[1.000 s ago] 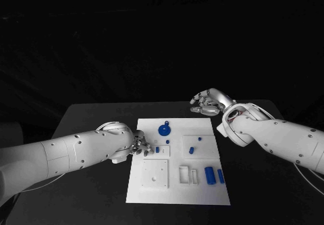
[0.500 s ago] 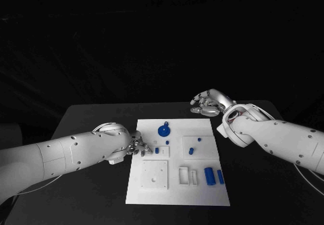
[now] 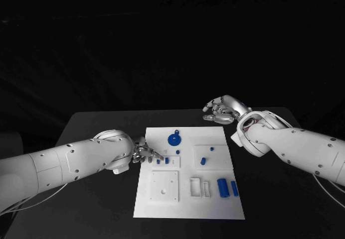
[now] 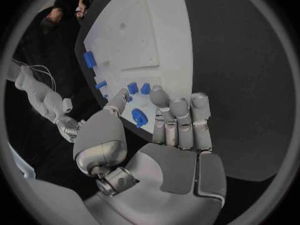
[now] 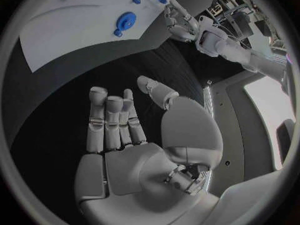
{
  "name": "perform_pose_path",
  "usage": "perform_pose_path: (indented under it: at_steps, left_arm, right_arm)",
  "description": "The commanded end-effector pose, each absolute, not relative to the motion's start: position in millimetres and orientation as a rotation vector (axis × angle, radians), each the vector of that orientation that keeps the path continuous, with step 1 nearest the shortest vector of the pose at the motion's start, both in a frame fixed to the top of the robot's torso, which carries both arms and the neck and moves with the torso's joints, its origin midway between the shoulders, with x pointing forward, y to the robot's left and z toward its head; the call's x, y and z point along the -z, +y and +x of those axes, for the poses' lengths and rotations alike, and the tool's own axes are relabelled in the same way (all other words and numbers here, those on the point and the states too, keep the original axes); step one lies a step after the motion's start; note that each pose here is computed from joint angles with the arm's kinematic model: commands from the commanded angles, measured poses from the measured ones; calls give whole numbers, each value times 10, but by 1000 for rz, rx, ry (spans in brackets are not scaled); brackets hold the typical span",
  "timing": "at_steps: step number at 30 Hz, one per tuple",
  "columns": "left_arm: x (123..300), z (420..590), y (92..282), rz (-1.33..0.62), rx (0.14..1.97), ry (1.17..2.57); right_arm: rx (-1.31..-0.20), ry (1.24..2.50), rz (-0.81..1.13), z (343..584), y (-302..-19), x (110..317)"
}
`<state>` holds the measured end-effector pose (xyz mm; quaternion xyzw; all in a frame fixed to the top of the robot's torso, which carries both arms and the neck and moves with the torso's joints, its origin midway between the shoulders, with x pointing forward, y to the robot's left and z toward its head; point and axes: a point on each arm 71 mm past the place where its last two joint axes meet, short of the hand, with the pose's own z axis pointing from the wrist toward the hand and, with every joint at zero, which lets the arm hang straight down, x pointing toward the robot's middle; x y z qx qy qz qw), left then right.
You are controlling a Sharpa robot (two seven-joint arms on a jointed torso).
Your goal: Assemble the parts on the task board
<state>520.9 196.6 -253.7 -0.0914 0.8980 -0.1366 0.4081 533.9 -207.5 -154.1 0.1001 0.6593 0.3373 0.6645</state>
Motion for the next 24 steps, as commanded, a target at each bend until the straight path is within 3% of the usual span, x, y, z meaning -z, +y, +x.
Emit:
perform_pose_path:
  at_steps: [1,12,16,24]
  left_arm:
    - [2461,5251,1966,-361,476,2187]
    - [2156,5365,1832,-395,845,1790]
    - [2064,5350,1723,-272,932,1685]
    - [2028,5299,1420,111,889,1601]
  right_arm:
    - [-768,1492,217,5337,-2070,1539]
    - [-762,1488,224,5348,-2101,1542]
    - [-761,1487,225,5353,-2108,1543]
    - [-763,1488,225,5358,-2095,1545]
